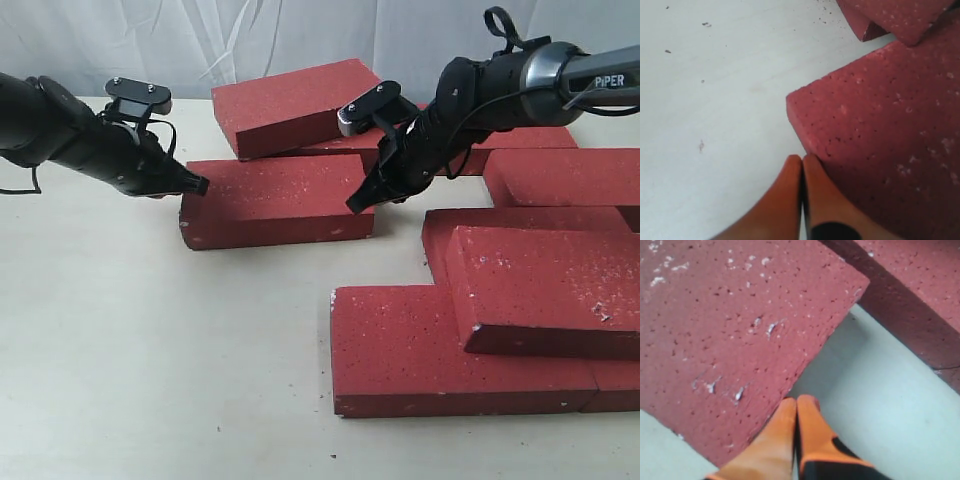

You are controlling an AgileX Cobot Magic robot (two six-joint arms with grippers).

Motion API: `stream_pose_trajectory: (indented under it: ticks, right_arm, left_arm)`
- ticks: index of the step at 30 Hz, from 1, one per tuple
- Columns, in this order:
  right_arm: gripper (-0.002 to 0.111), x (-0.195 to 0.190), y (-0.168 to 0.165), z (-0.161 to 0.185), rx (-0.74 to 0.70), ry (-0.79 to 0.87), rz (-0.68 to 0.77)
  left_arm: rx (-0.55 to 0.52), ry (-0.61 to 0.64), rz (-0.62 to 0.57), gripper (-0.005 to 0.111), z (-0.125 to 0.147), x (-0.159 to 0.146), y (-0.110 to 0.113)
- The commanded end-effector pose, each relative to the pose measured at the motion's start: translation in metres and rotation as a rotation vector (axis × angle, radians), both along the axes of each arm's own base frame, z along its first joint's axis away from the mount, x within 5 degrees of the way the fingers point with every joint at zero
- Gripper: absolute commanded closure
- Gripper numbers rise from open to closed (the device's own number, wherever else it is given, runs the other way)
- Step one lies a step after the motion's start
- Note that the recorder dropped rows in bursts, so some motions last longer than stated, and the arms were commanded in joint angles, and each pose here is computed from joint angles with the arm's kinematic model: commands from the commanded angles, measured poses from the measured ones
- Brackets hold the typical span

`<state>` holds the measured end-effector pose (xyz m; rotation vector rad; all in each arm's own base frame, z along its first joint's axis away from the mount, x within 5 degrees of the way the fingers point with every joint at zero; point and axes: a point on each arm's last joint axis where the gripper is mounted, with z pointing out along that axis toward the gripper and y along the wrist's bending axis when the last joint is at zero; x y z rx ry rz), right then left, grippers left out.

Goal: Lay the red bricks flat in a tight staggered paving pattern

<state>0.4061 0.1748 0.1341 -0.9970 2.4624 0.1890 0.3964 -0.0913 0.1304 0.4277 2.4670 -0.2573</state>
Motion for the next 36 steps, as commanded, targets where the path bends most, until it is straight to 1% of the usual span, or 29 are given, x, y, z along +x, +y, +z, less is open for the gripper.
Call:
stream_pose_trajectory:
  ticks: [1, 4, 8, 12, 15, 21, 25, 31, 36]
  right_arm:
    - [0.108, -0.002, -0.002, 0.010, 0.003, 0.008, 0.004]
    - [0.108, -0.005, -0.004, 0.022, -0.009, 0.005, 0.023]
    - [0.108, -0.011, -0.008, 0.037, -0.044, 0.007, 0.056]
    - [0.108, -0.016, -0.003, 0.047, 0.011, 0.038, 0.037]
    - [0.108, -0.022, 0.008, 0.050, 0.039, 0.044, 0.066]
    - [0.108, -0.041, 0.043, 0.050, 0.046, 0.039, 0.198]
    - [0.108, -0.056, 0.065, 0.050, 0.017, 0.032, 0.331]
    - [0.108, -0.070, 0.082, 0.048, -0.002, 0.030, 0.434]
    - [0.108, -0.070, 0.087, 0.033, -0.024, 0.029, 0.483]
  left_arm:
    - [0.004, -0.018, -0.001, 0.107, 0.003, 0.002, -0.001]
    - [0.024, -0.023, -0.019, 0.107, 0.003, 0.002, -0.001]
    - [0.023, -0.018, -0.012, 0.107, 0.002, 0.003, 0.004]
    - [0.024, -0.017, -0.010, 0.107, 0.005, 0.003, 0.010]
    - [0.007, 0.001, -0.024, 0.107, 0.012, 0.000, 0.013]
    - [-0.032, 0.070, -0.087, 0.107, 0.018, -0.009, 0.009]
    - [-0.012, 0.133, -0.160, 0.107, 0.014, -0.016, 0.008]
    - [-0.013, 0.140, -0.156, 0.107, 0.014, -0.016, 0.012]
    - [-0.019, 0.152, -0.144, 0.107, 0.013, -0.016, 0.019]
